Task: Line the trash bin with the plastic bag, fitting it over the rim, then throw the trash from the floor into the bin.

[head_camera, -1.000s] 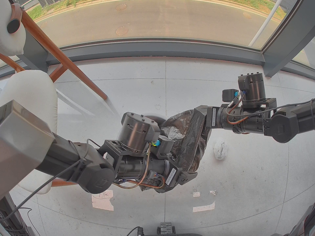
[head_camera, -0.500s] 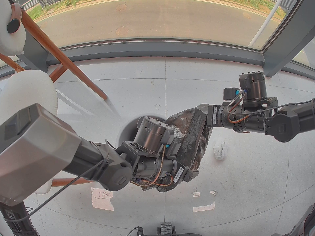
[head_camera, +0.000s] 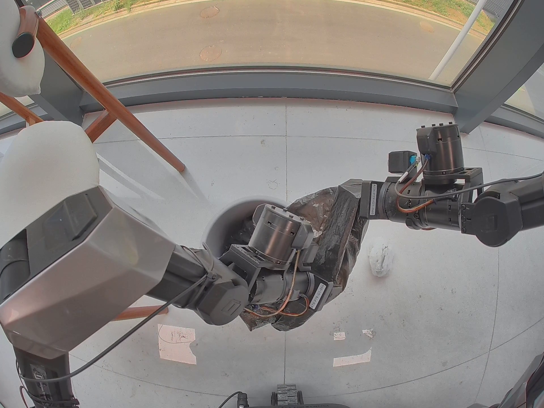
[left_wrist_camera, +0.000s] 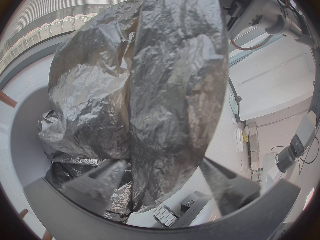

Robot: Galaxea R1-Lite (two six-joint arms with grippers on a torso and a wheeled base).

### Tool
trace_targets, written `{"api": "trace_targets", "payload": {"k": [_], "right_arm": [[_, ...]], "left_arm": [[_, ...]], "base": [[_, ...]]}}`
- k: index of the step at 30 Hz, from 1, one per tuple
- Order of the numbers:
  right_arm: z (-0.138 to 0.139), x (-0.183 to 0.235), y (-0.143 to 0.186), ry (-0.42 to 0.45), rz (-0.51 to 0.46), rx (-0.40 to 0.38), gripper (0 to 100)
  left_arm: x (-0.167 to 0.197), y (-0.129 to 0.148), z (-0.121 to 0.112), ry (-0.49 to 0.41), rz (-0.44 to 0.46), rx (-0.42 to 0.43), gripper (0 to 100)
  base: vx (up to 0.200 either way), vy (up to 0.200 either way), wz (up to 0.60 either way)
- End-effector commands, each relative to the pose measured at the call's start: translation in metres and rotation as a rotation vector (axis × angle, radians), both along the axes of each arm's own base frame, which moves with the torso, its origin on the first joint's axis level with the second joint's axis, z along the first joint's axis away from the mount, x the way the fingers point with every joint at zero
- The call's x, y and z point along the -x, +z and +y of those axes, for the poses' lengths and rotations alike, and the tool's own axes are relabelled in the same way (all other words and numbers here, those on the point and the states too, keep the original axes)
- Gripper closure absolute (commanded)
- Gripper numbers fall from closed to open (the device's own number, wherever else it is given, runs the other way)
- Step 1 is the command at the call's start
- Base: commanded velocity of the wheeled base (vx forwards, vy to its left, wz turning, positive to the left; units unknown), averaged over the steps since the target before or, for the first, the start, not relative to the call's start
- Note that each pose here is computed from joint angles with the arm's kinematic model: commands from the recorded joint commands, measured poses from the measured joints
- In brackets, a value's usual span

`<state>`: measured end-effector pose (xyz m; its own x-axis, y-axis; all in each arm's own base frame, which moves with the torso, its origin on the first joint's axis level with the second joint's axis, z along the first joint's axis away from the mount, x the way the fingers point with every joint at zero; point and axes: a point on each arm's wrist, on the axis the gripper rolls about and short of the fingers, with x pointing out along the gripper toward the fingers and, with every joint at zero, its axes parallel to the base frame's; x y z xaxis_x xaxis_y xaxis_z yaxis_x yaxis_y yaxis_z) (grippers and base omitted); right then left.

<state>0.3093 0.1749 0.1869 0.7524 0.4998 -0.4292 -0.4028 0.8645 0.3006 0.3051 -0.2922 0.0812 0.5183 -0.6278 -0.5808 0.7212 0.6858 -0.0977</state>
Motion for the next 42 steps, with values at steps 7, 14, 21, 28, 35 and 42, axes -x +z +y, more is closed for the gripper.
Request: {"api": "trace_targets", "payload": {"k": [7, 14, 21, 28, 35, 42], "right_arm": [[-0.003, 0.004, 0.004, -0.002, -0.007, -0.003, 100], [-0.001, 0.005, 0.001, 0.007, -0.002, 0.003, 100], [-0.001, 0.002, -0.002, 0.005, 0.004, 0.008, 100], [0.004, -0.008, -0.014, 0.009, 0.023, 0.012, 100], [0.015, -0.028, -0.026, 0.015, -0.084, -0.04, 100], [0.022, -0.032, -0.024, 0.067, -0.144, -0.045, 100]], "left_arm": [[0.002, 0.009, 0.001, 0.001, -0.012, 0.023, 100], [0.012, 0.035, 0.011, 0.017, -0.033, 0.07, 100], [0.022, 0.05, 0.03, 0.035, -0.041, 0.08, 100], [0.02, 0.06, 0.064, 0.105, -0.045, 0.081, 100], [0.013, 0.066, 0.085, 0.16, -0.057, 0.09, 100], [0.004, 0.071, 0.104, 0.215, -0.067, 0.096, 100]], "base": [[0.0, 0.0, 0.0], [0.0, 0.0, 0.0], [0.0, 0.0, 0.0], [0.0, 0.0, 0.0], [0.0, 0.0, 0.0], [0.0, 0.0, 0.0]]}}
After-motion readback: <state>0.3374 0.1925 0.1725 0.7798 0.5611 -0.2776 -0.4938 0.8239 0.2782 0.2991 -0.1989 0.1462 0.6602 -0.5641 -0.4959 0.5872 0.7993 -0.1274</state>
